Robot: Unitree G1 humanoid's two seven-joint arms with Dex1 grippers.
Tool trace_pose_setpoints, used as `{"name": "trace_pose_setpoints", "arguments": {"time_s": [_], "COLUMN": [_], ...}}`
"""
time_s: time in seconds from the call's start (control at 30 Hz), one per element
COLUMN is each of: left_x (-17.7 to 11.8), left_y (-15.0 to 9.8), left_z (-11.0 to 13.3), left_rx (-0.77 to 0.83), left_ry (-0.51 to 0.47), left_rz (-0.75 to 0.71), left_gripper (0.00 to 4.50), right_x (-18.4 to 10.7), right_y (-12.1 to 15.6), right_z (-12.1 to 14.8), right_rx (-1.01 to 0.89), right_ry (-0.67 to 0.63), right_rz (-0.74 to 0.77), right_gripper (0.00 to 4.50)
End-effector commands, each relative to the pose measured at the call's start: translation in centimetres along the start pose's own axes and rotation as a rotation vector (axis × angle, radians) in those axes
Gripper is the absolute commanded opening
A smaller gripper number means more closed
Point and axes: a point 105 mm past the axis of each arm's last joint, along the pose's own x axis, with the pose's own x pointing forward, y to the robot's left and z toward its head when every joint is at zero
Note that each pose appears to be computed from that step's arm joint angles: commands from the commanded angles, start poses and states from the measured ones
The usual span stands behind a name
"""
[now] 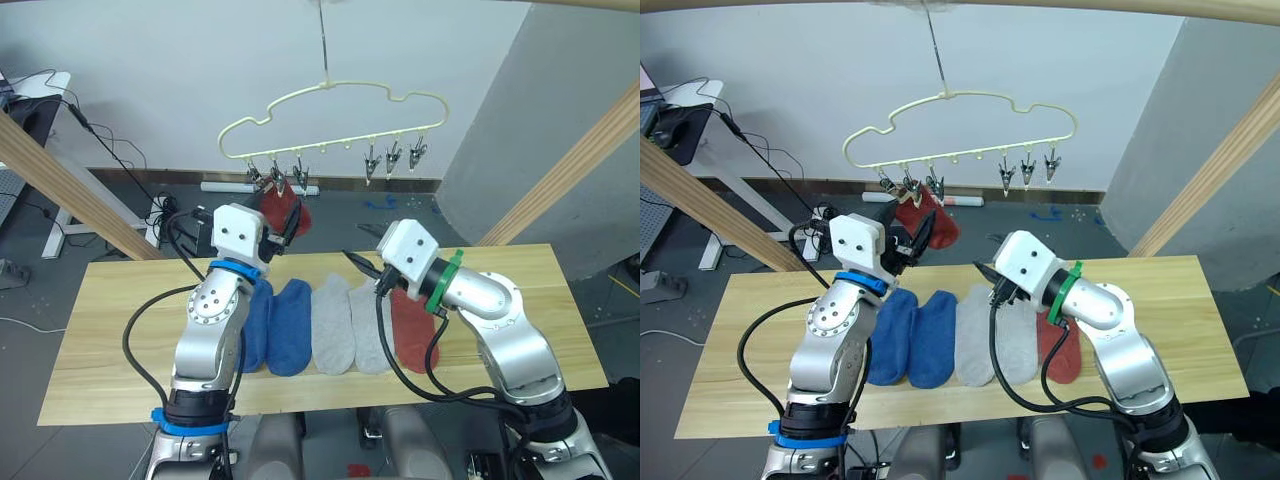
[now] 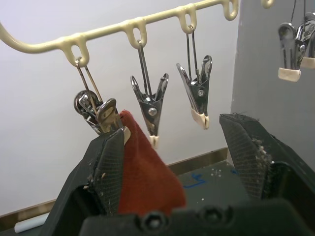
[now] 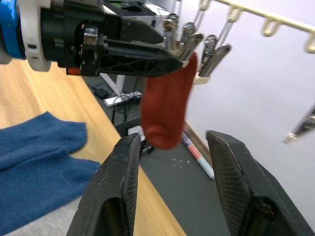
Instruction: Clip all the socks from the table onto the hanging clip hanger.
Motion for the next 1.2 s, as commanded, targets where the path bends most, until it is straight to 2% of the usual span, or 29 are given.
{"name": "trace_pose_setpoints", "arguments": {"time_s": [0.03, 0.23, 0.33, 0.43, 1.2], "left_x": [0.9, 1.3, 1.2, 1.1, 2.6], "left_y": [-0.4, 0.3, 0.5, 0.7, 0.9], "left_z": [1.7, 1.9, 1.9, 1.8, 2.9], "left_rx": [0.016, 0.01, 0.006, 0.015, 0.017], "left_ry": [-0.085, -0.104, -0.108, -0.104, -0.137], "left_rz": [0.021, 0.078, 0.084, 0.101, 0.148], "left_gripper": [3.44, 3.44, 2.85, 1.96, 1.96], "right_x": [-0.8, -1.0, -1.0, -1.0, -0.6], "right_y": [-0.3, -0.6, -0.7, -0.7, -0.8], "right_z": [1.6, 1.4, 1.4, 1.4, 2.1], "right_rx": [-0.009, -0.006, -0.002, -0.001, 0.023], "right_ry": [-0.06, -0.055, -0.054, -0.054, -0.11], "right_rz": [-0.019, -0.032, -0.035, -0.036, 0.004], "right_gripper": [2.18, 2.18, 2.21, 2.21, 2.21]}}
